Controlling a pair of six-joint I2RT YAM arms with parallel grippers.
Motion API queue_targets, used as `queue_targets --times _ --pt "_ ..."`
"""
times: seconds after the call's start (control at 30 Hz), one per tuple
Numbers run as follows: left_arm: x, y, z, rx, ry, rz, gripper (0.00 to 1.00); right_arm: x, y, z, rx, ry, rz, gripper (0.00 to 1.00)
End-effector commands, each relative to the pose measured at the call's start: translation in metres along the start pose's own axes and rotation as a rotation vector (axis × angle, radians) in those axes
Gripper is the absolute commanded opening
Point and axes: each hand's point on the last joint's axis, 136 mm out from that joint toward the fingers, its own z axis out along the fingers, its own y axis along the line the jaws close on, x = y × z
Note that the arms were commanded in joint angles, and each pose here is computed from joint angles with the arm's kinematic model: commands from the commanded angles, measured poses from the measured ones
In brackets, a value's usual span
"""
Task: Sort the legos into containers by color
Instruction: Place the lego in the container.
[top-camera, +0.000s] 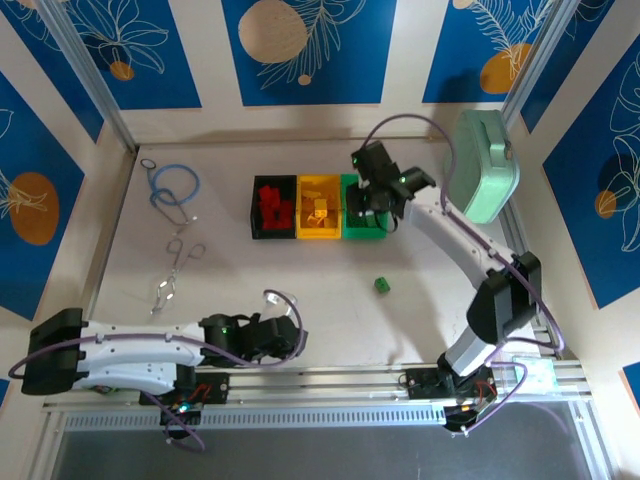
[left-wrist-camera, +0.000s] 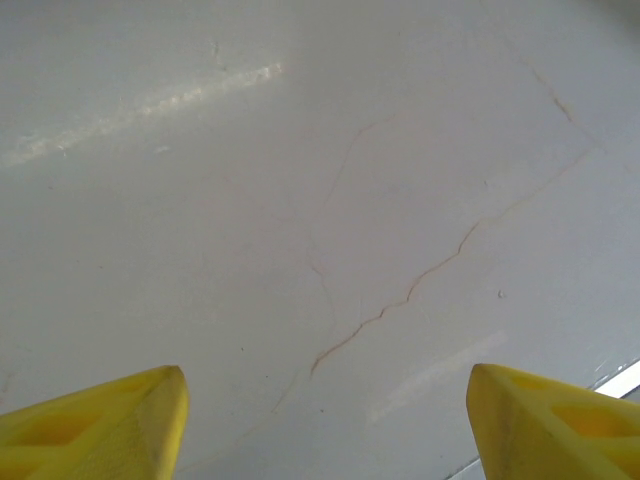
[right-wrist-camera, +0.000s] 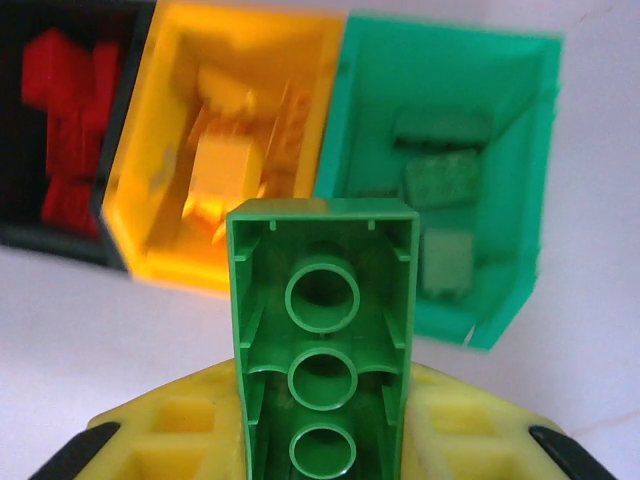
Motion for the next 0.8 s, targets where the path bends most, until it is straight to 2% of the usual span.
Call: queue_targets --times 0.0,0.13,0.33,0.77 --pt "-0.002 -0.001 -0.003 -0.042 -0.025 0.013 0.73 -0.003 -0.016 0.027 0.017 0.102 -0.006 0.22" --pt "0.002 -0.009 -0.004 -0.073 -0.025 0.06 0.73 -0.017 -0.024 0.051 0.034 0.135 0.008 0.22" --pt "0.004 -0.025 -0.002 -0.075 -0.016 0.112 0.73 -0.016 -0.025 0.082 0.047 0.195 0.03 0.22" --pt "-0.007 -0.035 -0.011 0.025 -0.097 0.045 0.74 0.016 -0.019 0.119 0.064 0.285 0.021 0.23"
